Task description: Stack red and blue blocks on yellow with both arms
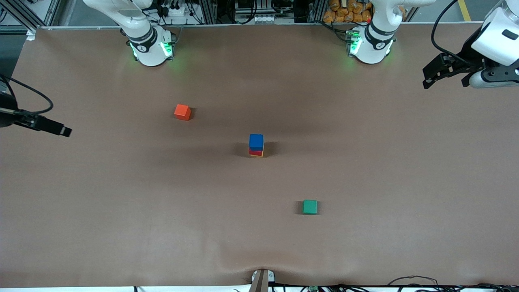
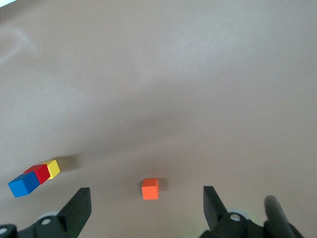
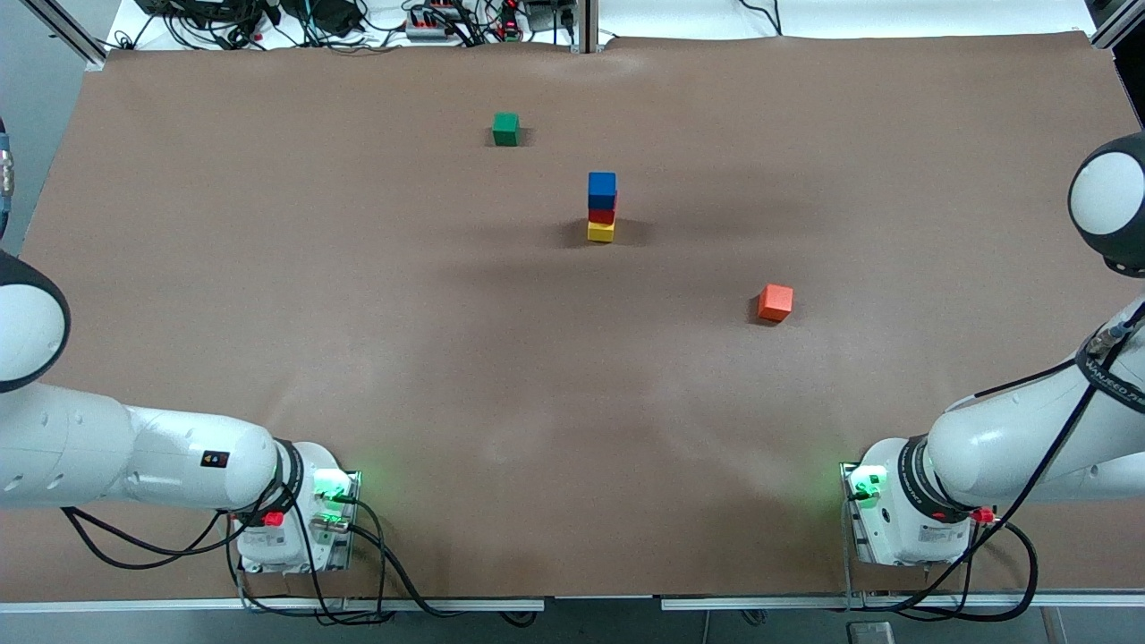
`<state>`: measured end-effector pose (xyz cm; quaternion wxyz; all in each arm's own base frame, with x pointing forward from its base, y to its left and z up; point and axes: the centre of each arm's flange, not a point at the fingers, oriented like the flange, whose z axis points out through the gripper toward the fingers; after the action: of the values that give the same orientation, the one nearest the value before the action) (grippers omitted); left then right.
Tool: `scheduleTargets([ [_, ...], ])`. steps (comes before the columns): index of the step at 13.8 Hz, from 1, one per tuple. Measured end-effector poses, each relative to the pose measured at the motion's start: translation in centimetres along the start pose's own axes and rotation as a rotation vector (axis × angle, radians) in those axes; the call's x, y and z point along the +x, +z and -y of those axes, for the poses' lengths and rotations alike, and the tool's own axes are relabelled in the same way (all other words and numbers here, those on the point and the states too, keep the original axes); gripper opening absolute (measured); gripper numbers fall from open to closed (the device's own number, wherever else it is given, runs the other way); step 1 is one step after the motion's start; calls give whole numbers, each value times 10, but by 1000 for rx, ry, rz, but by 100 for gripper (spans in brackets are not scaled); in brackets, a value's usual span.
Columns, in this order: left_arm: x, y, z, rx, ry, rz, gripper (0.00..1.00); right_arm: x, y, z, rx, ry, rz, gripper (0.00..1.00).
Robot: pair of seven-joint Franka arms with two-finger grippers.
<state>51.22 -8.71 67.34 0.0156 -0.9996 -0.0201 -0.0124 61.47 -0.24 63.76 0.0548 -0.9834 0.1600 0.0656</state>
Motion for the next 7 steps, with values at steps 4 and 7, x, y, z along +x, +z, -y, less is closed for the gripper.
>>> scheduleTargets([
  [4, 0, -5, 16, 0, -25, -7, 100, -33, -29, -4, -9, -19, -12, 100],
  [7, -2, -7, 21, 0, -30, -12, 100, -60, -27, 15, -63, -79, -30, 100],
])
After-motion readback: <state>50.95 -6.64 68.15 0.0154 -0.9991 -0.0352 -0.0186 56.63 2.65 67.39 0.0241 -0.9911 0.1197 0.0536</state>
